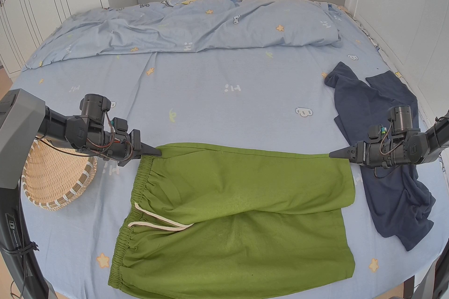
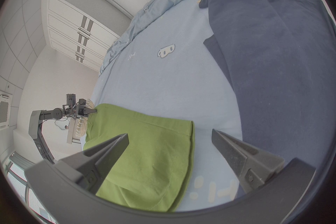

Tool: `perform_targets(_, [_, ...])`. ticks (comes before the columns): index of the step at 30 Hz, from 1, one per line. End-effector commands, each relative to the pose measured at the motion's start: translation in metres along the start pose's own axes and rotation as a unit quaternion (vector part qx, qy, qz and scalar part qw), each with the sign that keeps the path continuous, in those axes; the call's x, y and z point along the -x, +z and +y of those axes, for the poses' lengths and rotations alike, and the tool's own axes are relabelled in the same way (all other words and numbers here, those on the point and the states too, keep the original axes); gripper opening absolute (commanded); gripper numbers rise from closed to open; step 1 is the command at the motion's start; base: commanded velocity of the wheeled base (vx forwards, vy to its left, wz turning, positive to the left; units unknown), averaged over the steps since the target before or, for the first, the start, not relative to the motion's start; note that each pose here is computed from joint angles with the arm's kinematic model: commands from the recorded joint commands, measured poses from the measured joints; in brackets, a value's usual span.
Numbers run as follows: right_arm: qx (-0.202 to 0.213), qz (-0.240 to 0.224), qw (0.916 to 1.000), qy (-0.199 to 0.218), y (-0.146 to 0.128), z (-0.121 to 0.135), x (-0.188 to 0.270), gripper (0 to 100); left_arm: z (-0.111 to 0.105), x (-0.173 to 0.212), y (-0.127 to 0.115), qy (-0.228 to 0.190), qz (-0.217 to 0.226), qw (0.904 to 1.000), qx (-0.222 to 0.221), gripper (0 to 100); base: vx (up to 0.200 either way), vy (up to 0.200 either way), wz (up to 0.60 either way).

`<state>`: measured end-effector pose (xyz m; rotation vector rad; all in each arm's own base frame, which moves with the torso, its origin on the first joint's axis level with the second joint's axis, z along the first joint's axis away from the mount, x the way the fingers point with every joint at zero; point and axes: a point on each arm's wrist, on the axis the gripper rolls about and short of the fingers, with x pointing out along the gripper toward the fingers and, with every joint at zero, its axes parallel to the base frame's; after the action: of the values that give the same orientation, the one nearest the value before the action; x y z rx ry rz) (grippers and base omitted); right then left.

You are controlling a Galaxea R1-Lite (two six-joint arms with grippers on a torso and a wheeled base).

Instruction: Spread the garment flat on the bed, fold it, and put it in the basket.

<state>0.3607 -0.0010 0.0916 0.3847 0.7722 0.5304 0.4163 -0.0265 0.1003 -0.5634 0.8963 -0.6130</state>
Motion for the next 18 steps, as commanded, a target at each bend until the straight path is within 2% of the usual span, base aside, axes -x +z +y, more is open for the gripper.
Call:
perform_targets(1, [-0.008, 0.007, 0.9999, 0.001, -0.003, -0.004, -0.008, 100, 0.0, 0.002, 0.0, 0.0, -0.001, 1.0, 0.0, 0, 0.0, 0.0, 0.0])
perform_targets(2, [-0.008, 0.007, 0.9999, 0.001, -0.003, -0.004, -0.008, 0, 0.0, 0.002, 0.0, 0.0, -0.001, 1.0, 0.0, 0, 0.0, 0.0, 0.0])
perform_targets(15, [-0.007, 0.001, 1.0, 0.0, -0.003, -0.005, -0.009, 0, 0.002, 0.005, 0.0, 0.003, -0.005, 1.0, 0.003, 0, 0.0, 0.0, 0.0])
perform_targets(18, [0.01, -0.013, 0.9999, 0.004, -0.005, 0.004, -0.009, 0, -0.003, 0.026, 0.001, 0.007, -0.022, 0.9997, 0.003, 0, 0.0, 0.0, 0.0])
